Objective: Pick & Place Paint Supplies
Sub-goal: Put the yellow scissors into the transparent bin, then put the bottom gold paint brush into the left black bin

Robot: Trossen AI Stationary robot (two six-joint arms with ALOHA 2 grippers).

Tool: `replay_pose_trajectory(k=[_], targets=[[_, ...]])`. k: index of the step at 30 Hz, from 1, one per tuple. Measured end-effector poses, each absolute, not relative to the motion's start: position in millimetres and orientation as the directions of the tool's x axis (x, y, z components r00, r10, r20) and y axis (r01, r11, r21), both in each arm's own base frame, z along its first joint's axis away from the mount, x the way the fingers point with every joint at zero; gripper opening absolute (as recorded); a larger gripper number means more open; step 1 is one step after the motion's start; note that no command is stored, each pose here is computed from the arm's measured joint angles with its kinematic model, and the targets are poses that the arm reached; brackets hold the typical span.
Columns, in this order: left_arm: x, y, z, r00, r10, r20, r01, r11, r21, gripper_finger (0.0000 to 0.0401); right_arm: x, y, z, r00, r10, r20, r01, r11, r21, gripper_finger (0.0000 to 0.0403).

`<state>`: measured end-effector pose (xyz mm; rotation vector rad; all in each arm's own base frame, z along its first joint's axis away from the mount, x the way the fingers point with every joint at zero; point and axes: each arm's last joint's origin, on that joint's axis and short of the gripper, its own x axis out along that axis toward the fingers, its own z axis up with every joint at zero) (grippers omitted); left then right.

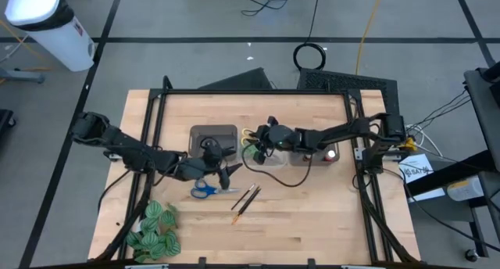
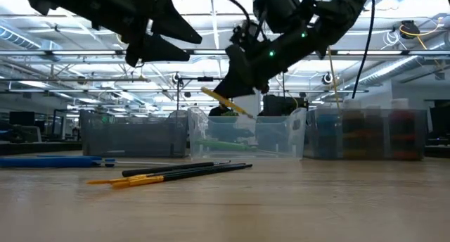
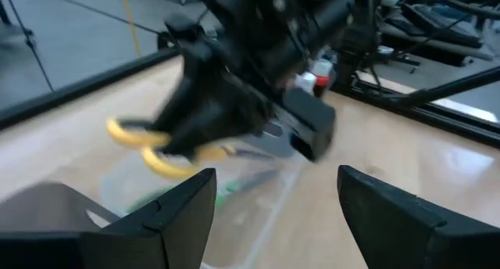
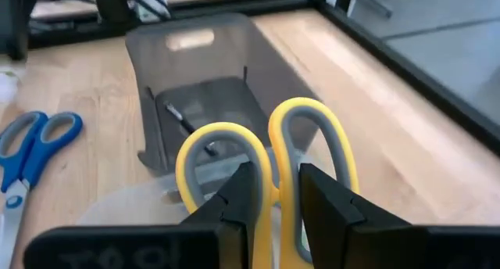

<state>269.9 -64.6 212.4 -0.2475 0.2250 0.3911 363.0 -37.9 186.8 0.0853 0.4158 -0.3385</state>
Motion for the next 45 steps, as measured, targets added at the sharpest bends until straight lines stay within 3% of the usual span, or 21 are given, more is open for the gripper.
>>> replay_pose_trajectory(k=[6,15,24,31,39,45], targets=[[274,-49,214,0.891,0.381,-0.248,-0.424,0.893,-0.153,0.0278,363,-40,160,0.822,-0.306,-0.480,0.364,0.931,0.030,0.0065],[275,-46,213,0.905,0.327,-0.271,-0.386,0.900,-0.205,0.0278,359,-40,149,0.805,-0.307,-0.508,0.374,0.927,0.032,0.0066],[275,-46,213,0.906,0.328,-0.267,-0.386,0.898,-0.208,0.0278,359,-39,149,0.805,-0.306,-0.508,0.355,0.935,0.000,0.0193],[275,-46,213,0.906,0.328,-0.267,-0.387,0.898,-0.212,0.0278,356,-32,169,0.838,-0.291,-0.462,0.334,0.942,0.012,0.0228],[276,-48,212,0.922,0.265,-0.283,-0.336,0.909,-0.245,0.0278,344,35,215,0.935,-0.119,-0.335,0.098,0.992,-0.077,0.0216],[275,-59,200,0.920,0.073,-0.385,-0.239,0.883,-0.405,0.0278,328,104,215,0.936,0.072,-0.345,-0.104,0.992,-0.075,0.0207]])
